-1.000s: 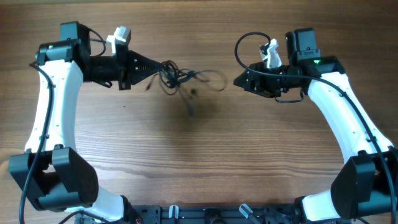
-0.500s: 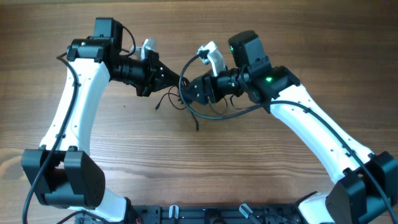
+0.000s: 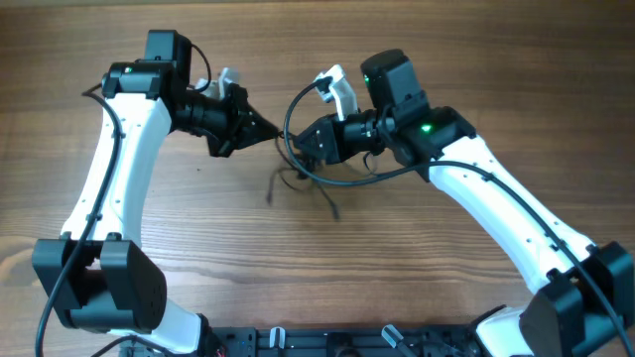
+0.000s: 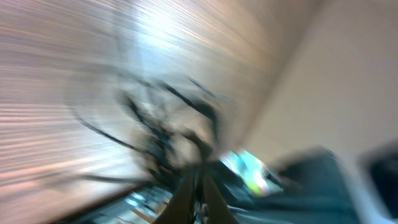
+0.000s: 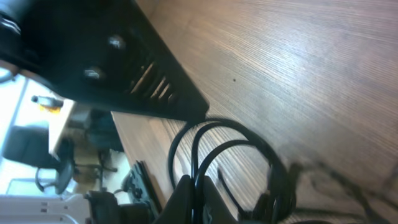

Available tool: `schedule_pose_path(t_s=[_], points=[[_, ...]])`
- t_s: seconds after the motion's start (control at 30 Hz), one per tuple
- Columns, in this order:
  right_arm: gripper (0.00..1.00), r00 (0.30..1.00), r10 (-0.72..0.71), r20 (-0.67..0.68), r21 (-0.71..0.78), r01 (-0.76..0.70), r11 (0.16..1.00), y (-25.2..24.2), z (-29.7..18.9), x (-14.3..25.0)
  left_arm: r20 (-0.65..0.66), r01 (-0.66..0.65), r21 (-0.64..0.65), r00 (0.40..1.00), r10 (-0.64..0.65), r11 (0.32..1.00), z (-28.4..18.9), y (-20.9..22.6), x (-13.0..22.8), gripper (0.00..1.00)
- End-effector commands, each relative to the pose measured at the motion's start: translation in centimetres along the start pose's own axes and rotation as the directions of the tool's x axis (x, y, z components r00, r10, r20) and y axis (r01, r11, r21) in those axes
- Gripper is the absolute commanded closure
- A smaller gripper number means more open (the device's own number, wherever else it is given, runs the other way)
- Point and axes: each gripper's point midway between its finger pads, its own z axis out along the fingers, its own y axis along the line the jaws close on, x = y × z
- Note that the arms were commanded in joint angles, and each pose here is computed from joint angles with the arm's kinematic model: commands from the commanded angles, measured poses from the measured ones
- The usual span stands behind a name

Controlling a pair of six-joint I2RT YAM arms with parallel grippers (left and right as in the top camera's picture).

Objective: Untangle cables

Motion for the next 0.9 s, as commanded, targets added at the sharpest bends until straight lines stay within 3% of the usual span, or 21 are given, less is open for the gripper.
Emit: schedule_pose_path(t_s=[0.0, 0.2, 0.23, 0.27, 0.3, 0.4, 0.6, 0.67, 0.73, 0.77, 0.87], points=[[0.96, 0.976, 0.042, 0.214, -0.021, -0.038, 0.999, 3.4, -6.8, -4.2, 0.194, 0.077, -0.268, 0.981, -0.025, 0.960, -1.9, 5.1, -3.1, 0.93], [0.96, 0.939, 0.016, 0.344, -0.065, 0.006, 0.998, 6.5, -10.6, -6.3, 0.174, 0.064, -0.255, 0.984, -0.020, 0.965, -1.7, 4.8, -2.7, 0.76], [0.96, 0.940, 0.027, 0.341, -0.052, -0.010, 0.999, 6.1, -10.4, -6.2, 0.118, -0.015, -0.200, 0.992, 0.040, 0.980, -1.4, 3.7, -2.0, 0.65], [0.96, 0.939, 0.058, 0.340, -0.002, -0.061, 0.998, 4.6, -10.1, -6.0, 0.037, -0.192, -0.066, 0.980, 0.195, 0.979, -1.0, 1.3, -0.8, 0.40], [0.96, 0.935, 0.096, 0.342, 0.074, -0.129, 0.989, 2.5, -9.8, -5.6, 0.003, -0.303, 0.075, 0.953, 0.303, 0.950, -1.1, -0.7, 0.4, 0.00], [0.96, 0.947, 0.157, 0.280, 0.185, -0.213, 0.959, -1.5, -8.1, -3.9, 0.021, -0.469, 0.320, 0.872, 0.489, 0.823, -2.1, -4.3, 2.6, 0.00], [0.96, 0.953, 0.273, 0.127, 0.019, -0.278, 0.960, -1.2, -2.8, -3.0, 0.005, -0.501, 0.345, 0.847, 0.532, 0.794, -1.3, -5.2, 3.6, 0.00], [0.96, 0.953, 0.282, 0.113, -0.024, -0.281, 0.959, 0.0, -1.5, -3.2, -0.005, -0.533, 0.294, 0.829, 0.559, 0.793, -0.3, -4.9, 3.6, 0.15], [0.96, 0.955, 0.275, 0.113, -0.109, -0.263, 0.959, 1.9, -1.5, -4.1, -0.015, -0.544, 0.238, 0.826, 0.563, 0.805, 0.2, -4.2, 3.3, 0.20], [0.96, 0.953, 0.279, 0.116, -0.158, -0.259, 0.953, 2.8, -1.7, -4.7, -0.021, -0.545, 0.211, 0.827, 0.562, 0.811, 0.3, -3.7, 3.2, 0.33], [0.96, 0.950, 0.289, 0.117, -0.185, -0.265, 0.946, 3.4, -1.8, -5.1, -0.026, -0.546, 0.188, 0.828, 0.559, 0.817, 0.4, -3.4, 3.0, 0.43]])
